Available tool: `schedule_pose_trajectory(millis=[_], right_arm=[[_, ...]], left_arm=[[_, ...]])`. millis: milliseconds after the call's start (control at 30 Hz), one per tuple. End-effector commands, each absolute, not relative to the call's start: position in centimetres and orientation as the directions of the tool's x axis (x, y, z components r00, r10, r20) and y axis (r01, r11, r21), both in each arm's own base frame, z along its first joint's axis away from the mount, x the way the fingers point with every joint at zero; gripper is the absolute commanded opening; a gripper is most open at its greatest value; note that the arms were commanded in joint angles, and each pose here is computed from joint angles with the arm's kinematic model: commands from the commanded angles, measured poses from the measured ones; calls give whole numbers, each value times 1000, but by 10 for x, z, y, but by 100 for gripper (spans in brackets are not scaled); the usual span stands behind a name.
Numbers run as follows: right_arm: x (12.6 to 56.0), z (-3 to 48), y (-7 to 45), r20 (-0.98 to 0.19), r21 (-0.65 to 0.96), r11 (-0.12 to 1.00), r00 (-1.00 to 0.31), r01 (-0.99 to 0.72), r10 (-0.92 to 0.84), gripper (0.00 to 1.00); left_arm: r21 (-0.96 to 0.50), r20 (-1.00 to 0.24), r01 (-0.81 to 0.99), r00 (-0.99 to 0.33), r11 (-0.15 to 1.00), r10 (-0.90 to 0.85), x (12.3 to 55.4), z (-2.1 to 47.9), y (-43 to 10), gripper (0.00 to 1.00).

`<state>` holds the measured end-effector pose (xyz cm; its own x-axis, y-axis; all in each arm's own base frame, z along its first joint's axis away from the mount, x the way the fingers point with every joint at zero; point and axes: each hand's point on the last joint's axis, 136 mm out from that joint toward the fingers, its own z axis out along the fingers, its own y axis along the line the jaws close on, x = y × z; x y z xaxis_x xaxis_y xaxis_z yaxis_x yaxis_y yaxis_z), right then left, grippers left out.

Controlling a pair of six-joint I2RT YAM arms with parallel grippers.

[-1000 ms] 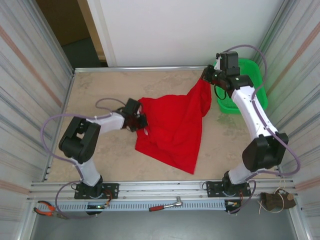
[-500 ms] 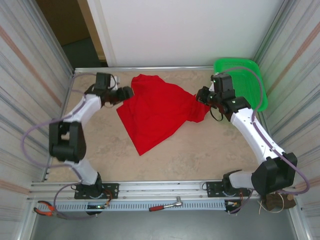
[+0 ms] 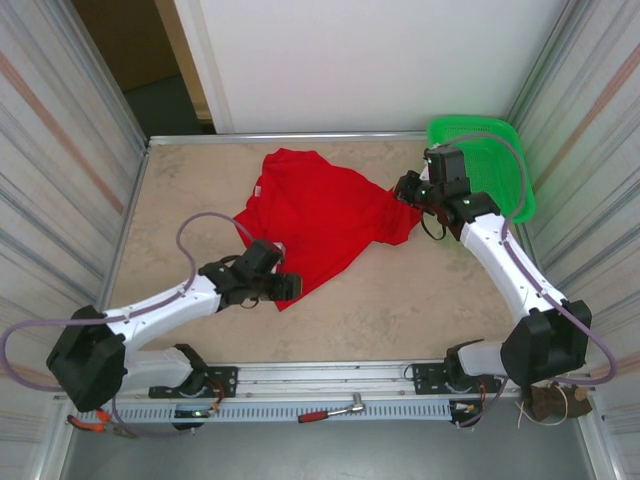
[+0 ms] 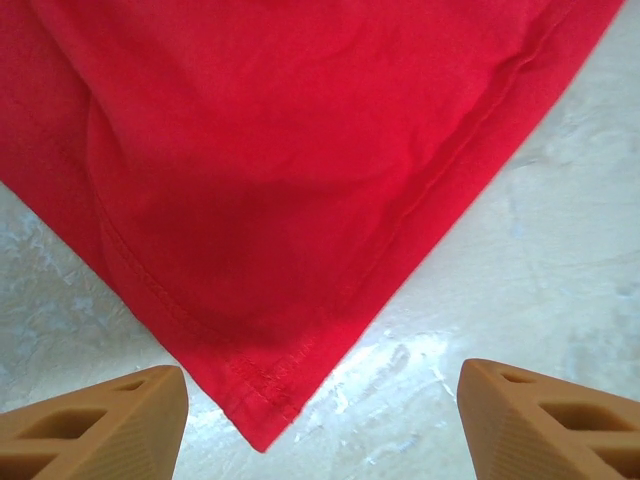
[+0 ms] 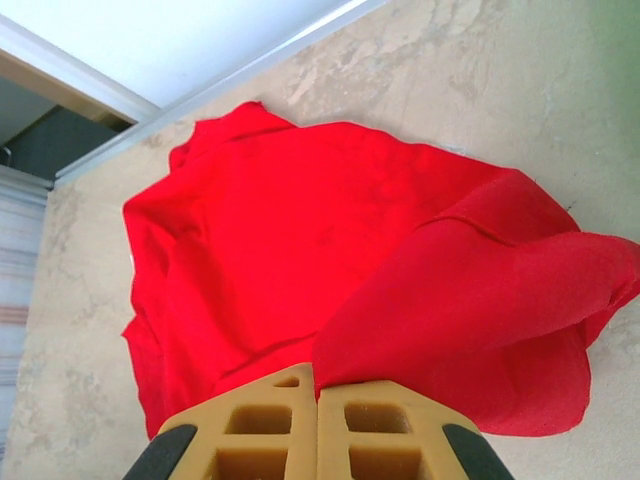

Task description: Fold the inside-out t-shirt

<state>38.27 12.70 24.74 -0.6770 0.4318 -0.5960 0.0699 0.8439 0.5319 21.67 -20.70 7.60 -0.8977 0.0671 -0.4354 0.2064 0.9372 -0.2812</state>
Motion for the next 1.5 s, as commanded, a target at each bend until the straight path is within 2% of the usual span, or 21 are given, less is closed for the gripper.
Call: schedule_pose_trajectory(millis=[0,233,300,333,367,400,433,467,533,600,733,800,933,1067,1167,1267,1367,1467], right_arm=[[389,262,125,-614,547,836,-655,48,440,0],[391,267,119,-607,565,823,-650,52,458,0],[391,270,117,-606,571,819,-647,51,463,0],[391,271,116,-605,574,817,-646,50,465,0],[392,273,115,-604,580,814,-645,47,468,0],[393,275,113,-603,584,810,-643,46,472,0],[393,278,111,-602,589,807,-641,46,476,0],[393,282,110,-603,593,804,-639,41,477,0],[394,293,103,-613,595,803,-628,30,479,0],[396,309,92,-629,599,800,-605,23,488,0],[407,367,67,-653,651,758,-526,-24,545,0],[407,406,58,-661,686,723,-481,-77,576,0],[390,489,50,-692,710,676,-376,-199,616,0],[348,559,48,-710,704,633,-270,-323,651,0],[315,592,44,-719,681,630,-183,-373,670,0],[291,616,40,-728,655,643,-106,-395,677,0],[302,610,39,-716,673,632,-125,-385,686,0],[337,591,40,-694,708,608,-191,-359,694,0]], left_arm=[[-176,-468,207,-877,962,103,223,66,-204,72],[-75,-426,258,-882,963,203,211,36,-213,70],[-48,-417,248,-885,968,206,212,27,-210,64],[-36,-419,244,-884,969,207,213,24,-208,58],[-19,-421,239,-883,971,209,216,21,-207,44],[-8,-423,239,-880,971,214,220,21,-206,21],[-1,-425,237,-879,972,214,224,22,-205,4],[6,-431,227,-878,974,207,230,27,-201,0],[8,-480,208,-857,978,187,248,54,-192,0],[-41,-577,180,-807,983,124,273,105,-179,0],[-233,-794,141,-599,962,-105,325,258,-137,0],[-293,-854,153,-486,944,-186,340,335,-116,0],[-336,-922,228,-278,914,-270,341,469,-92,0],[-329,-944,298,-107,896,-311,314,556,-84,0],[-326,-940,331,-17,885,-340,291,590,-80,0],[-322,-939,313,13,893,-343,288,594,-72,0],[-343,-937,264,-33,901,-347,308,573,-64,0],[-381,-924,196,-111,904,-365,350,536,-50,0]])
